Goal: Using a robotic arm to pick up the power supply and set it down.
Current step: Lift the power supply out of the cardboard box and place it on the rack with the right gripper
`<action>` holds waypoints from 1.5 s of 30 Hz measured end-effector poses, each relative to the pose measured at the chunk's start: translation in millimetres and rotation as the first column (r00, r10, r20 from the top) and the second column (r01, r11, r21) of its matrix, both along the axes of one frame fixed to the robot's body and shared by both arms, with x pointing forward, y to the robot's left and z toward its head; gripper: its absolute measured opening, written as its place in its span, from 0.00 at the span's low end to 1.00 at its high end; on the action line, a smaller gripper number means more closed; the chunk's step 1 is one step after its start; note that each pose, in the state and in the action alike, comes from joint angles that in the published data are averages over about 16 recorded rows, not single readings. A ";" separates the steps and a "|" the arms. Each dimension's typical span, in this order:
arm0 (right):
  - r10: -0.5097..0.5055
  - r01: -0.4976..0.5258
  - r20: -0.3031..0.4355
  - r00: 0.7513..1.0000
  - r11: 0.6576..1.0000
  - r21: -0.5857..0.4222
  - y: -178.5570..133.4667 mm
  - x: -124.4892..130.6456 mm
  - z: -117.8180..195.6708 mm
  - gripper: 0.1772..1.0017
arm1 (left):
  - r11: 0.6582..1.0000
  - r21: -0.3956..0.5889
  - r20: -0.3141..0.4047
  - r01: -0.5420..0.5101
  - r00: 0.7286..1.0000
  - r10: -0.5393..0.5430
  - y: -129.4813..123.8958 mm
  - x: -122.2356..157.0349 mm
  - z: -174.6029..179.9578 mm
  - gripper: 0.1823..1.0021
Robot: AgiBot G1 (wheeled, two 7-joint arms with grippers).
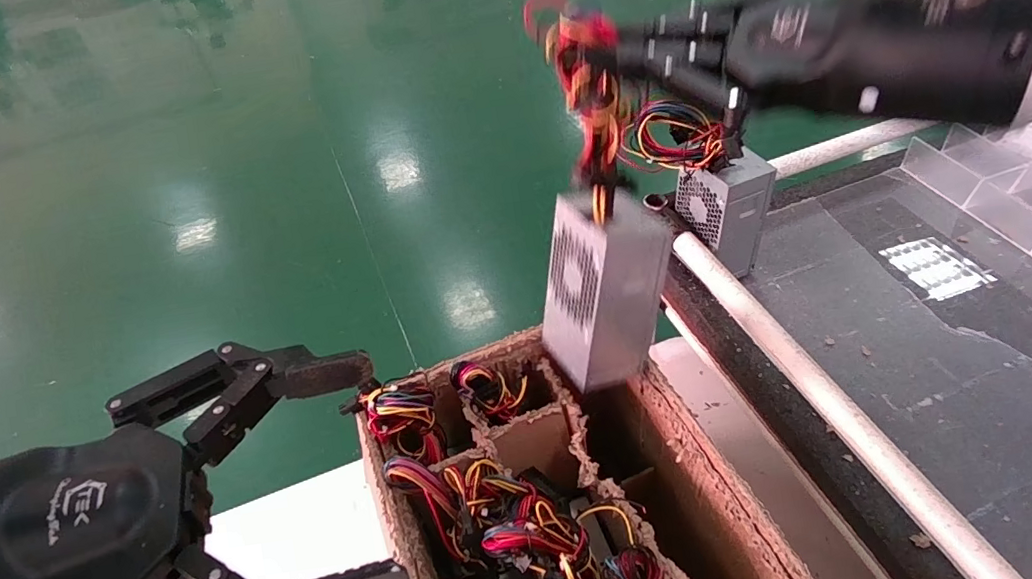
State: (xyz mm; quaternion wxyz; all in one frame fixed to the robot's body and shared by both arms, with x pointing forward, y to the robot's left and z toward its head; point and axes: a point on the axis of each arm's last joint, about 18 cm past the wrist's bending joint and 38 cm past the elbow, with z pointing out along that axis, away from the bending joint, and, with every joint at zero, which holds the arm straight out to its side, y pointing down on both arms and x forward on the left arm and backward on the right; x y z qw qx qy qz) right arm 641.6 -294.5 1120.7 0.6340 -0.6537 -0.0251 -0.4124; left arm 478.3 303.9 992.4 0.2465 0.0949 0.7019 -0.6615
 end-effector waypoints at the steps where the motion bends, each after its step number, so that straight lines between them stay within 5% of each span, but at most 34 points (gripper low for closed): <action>1: -0.003 0.003 0.016 1.000 1.000 0.002 -0.6 -2.5 8.3 0.07 | 1.000 0.000 0.000 0.000 1.000 0.000 0.0 0.0 0.0 1.00; 13: -0.111 0.102 0.180 0.977 0.993 0.060 -20.3 -27.8 97.1 0.07 | 1.000 0.000 0.000 0.000 1.000 0.000 0.0 0.0 0.0 1.00; 24: -0.314 0.282 0.242 0.918 0.947 0.157 -88.9 -50.5 138.7 0.07 | 1.000 0.000 0.000 0.000 1.000 0.000 0.0 0.0 0.0 1.00; 35: -0.516 0.490 0.160 0.841 0.853 0.178 -170.8 -55.5 113.2 0.07 | 1.000 0.000 0.000 0.000 1.000 0.000 0.0 0.0 0.0 1.00; 45: -0.644 0.635 0.024 0.765 0.759 0.143 -206.2 -25.4 62.0 0.07 | 1.000 0.000 0.000 0.000 1.000 0.000 0.0 0.0 0.0 1.00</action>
